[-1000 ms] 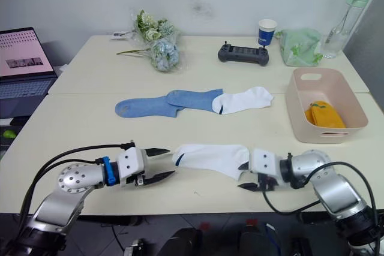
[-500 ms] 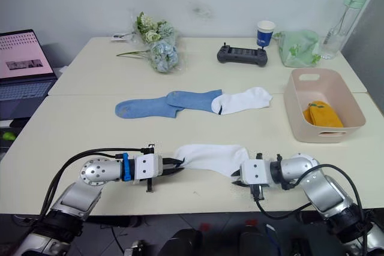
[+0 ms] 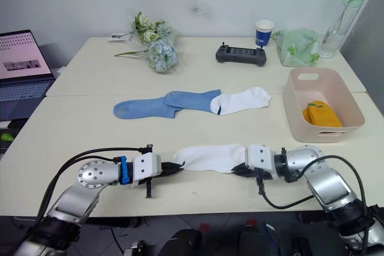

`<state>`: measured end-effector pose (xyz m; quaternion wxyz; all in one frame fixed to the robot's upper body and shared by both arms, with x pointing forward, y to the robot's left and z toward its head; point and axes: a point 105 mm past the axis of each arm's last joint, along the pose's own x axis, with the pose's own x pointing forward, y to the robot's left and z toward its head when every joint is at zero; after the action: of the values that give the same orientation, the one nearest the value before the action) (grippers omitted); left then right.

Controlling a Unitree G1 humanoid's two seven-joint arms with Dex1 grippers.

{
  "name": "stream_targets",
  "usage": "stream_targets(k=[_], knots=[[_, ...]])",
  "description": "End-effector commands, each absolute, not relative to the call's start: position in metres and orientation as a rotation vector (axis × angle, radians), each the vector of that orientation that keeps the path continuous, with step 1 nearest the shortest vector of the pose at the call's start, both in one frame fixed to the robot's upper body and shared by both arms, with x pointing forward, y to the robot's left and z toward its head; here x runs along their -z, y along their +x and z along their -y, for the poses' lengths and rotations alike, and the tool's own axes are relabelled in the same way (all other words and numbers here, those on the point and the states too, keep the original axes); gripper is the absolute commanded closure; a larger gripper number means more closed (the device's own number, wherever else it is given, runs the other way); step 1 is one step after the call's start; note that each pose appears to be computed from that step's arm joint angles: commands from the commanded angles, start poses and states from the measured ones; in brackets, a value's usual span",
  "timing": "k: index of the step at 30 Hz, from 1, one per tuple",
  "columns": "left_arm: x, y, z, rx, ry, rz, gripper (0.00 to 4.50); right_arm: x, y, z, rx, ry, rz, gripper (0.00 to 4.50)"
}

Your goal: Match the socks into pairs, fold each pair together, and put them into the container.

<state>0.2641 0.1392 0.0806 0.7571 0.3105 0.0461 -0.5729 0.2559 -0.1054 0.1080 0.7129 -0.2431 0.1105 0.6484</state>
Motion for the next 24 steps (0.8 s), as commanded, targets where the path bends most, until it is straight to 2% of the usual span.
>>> stream_targets(k=[1,4,7,10,12,15,17,24], knots=[[-0.104,0.246,-0.136,1.304,0.635,-0.104,4.48,-0.134,0.235,0.099,-1.541,-0.381,-0.278,4.45],[-0.111,0.221,-0.133,1.378,0.499,-0.233,4.48,-0.14,0.218,0.102,-1.608,-0.284,-0.385,4.45],[-0.121,0.189,-0.133,1.482,0.325,-0.426,4.48,-0.145,0.2,0.108,-1.673,-0.184,-0.528,4.45],[-0.129,0.179,-0.13,1.507,0.164,-0.537,4.48,-0.145,0.189,0.111,-1.705,-0.098,-0.639,4.45],[-0.122,0.184,-0.131,1.472,0.107,-0.589,4.48,-0.135,0.197,0.109,-1.659,-0.078,-0.654,4.45],[-0.104,0.2,-0.135,1.398,0.131,-0.629,4.48,-0.122,0.216,0.109,-1.58,-0.114,-0.629,4.45],[-0.096,0.215,-0.138,1.347,0.171,-0.626,4.48,-0.119,0.238,0.108,-1.505,-0.139,-0.576,4.45],[-0.095,0.265,-0.135,1.256,0.273,-0.533,4.48,-0.118,0.289,0.108,-1.365,-0.224,-0.47,4.45]])
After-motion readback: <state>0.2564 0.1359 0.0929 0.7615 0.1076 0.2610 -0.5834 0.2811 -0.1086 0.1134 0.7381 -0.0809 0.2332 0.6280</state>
